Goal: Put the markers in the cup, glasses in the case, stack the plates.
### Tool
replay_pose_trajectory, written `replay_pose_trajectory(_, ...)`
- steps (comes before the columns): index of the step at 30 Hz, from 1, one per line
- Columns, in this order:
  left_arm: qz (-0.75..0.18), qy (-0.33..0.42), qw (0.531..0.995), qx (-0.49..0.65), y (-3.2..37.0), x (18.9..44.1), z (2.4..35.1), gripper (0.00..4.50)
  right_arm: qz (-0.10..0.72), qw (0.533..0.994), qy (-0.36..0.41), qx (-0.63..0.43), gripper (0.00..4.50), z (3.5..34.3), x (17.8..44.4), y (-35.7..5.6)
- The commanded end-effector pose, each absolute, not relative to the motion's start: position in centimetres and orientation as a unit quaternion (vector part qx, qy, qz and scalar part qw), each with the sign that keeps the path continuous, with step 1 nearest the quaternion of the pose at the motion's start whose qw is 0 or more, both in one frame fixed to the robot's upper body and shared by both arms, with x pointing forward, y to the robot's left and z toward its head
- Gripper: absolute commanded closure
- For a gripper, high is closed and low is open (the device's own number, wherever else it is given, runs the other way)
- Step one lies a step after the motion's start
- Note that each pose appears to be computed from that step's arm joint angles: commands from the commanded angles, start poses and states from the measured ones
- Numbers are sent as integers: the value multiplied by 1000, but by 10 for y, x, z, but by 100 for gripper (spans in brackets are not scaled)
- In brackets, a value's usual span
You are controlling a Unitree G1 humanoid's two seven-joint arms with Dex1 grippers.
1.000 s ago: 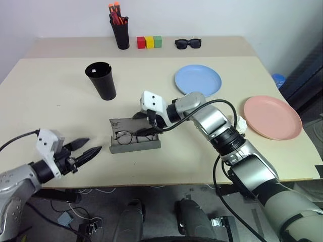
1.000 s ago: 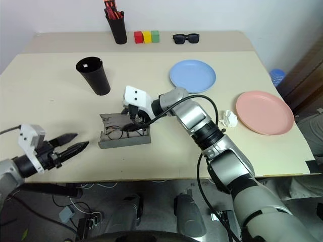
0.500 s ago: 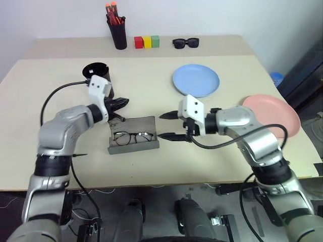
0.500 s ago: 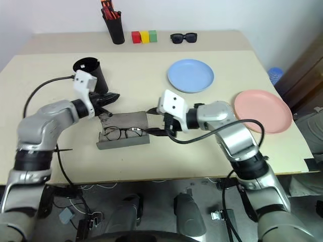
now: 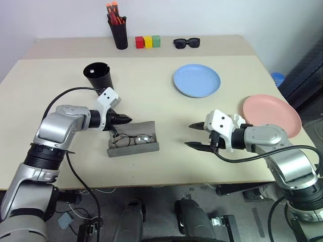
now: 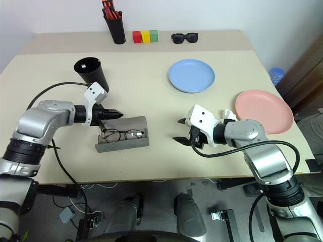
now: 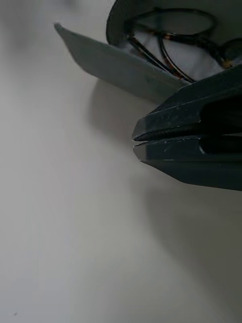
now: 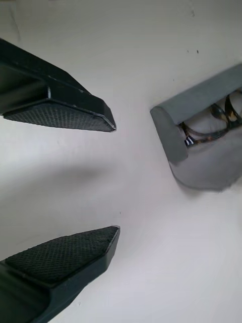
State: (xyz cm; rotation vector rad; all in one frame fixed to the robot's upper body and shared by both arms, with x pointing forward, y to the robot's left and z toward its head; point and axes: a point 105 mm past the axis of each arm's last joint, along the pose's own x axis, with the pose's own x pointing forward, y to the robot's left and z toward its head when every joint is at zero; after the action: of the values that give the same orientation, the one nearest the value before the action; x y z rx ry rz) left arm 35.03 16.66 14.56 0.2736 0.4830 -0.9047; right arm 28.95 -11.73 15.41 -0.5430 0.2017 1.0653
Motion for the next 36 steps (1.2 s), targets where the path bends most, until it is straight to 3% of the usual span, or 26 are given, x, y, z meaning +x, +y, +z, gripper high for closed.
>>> replay_pose_trajectory(1,-466,205,848,147,164,335,156,446,486,831,73,-261,152,163,299,-119)
replay_pose_trajectory(9,-504,214,817,183,164,297,142,446,424,865,66,-260,152,167,338,-127)
replay_pose_trajectory(14,-492,188,827,194,166,293,143,446,374,879,52,-292,152,173,368,-131)
replay_pose_trajectory(21,-453,97,875,143,175,300,171,446,284,859,11,-426,152,170,419,-137)
replay_pose_trajectory(30,-482,67,866,113,165,266,175,446,242,820,-7,-519,152,157,458,-133)
replay_pose_trajectory(33,-477,71,869,106,163,262,172,450,241,824,-3,-512,239,154,462,-132)
replay_pose_trajectory(36,-473,69,873,99,161,259,171,450,242,815,-9,-526,395,154,463,-131)
